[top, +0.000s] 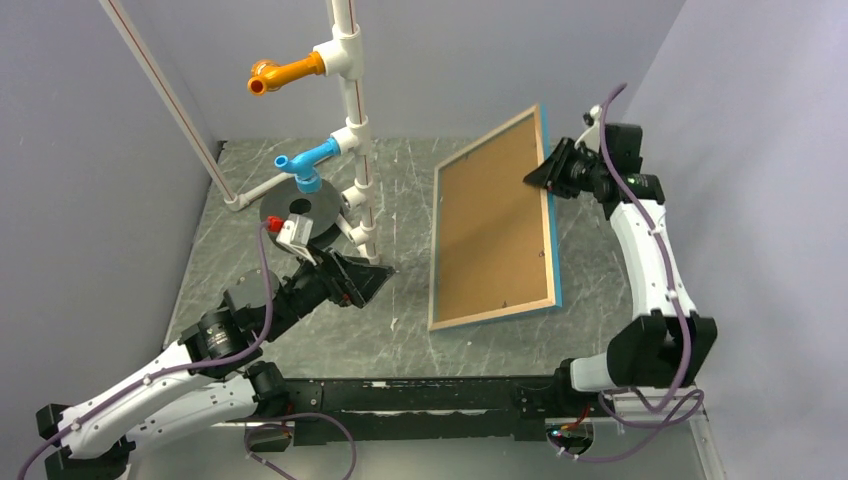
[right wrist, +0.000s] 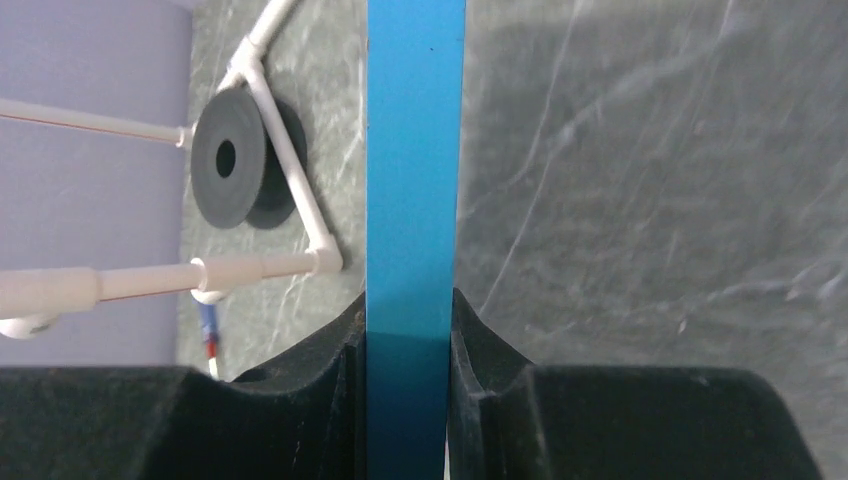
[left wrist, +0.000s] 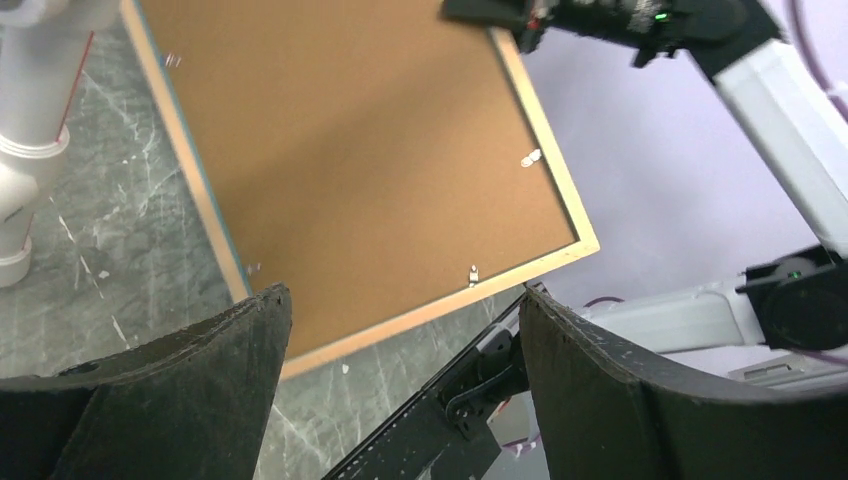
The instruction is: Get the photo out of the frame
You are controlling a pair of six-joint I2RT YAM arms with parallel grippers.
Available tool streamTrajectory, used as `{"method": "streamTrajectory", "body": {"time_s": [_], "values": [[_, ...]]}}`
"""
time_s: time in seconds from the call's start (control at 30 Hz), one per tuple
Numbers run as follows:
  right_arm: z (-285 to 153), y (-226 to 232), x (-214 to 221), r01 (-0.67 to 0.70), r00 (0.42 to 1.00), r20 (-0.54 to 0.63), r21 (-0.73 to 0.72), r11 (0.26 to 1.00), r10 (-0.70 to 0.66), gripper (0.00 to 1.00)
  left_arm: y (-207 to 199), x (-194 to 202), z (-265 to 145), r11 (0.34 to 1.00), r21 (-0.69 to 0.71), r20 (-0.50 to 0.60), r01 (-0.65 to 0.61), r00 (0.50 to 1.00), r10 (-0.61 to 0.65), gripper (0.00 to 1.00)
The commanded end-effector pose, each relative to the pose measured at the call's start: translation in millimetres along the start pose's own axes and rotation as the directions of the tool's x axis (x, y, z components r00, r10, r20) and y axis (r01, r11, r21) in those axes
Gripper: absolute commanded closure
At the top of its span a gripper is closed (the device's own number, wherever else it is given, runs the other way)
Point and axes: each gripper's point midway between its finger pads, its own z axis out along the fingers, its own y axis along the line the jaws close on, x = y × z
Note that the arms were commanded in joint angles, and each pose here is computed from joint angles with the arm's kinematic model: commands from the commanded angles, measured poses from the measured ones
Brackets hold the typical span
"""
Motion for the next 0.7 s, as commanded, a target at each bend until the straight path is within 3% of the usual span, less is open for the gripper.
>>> {"method": "streamTrajectory", "body": {"time_s": [0.0, 0.23, 0.5, 0.67], "values": [[27, -4, 22, -0.109, 0.99, -0.109, -0.206, 0.973, 0.088, 1.0, -11, 0, 0, 0.998, 0.049, -0.008, 0.027, 1.0, -0.026, 0.13], [75, -49, 47, -0.214, 0.971, -0.138, -0.14, 0.967, 0.195, 1.0, -4, 4, -8, 0.999, 0.053, -0.003, 0.004, 1.0, -0.004, 0.13], [105, -75, 74, -0.218, 0.972, -0.103, -0.047, 0.975, 0.212, 1.0, 23, -17, -25, 0.975, -0.149, -0.044, -0.166, 0.986, 0.161, 0.05], [128, -89, 89, -0.22, 0.972, -0.085, -0.029, 0.975, 0.217, 1.0, 45, -3, -23, 0.948, -0.22, -0.142, -0.23, 0.969, 0.202, 0.05]]}}
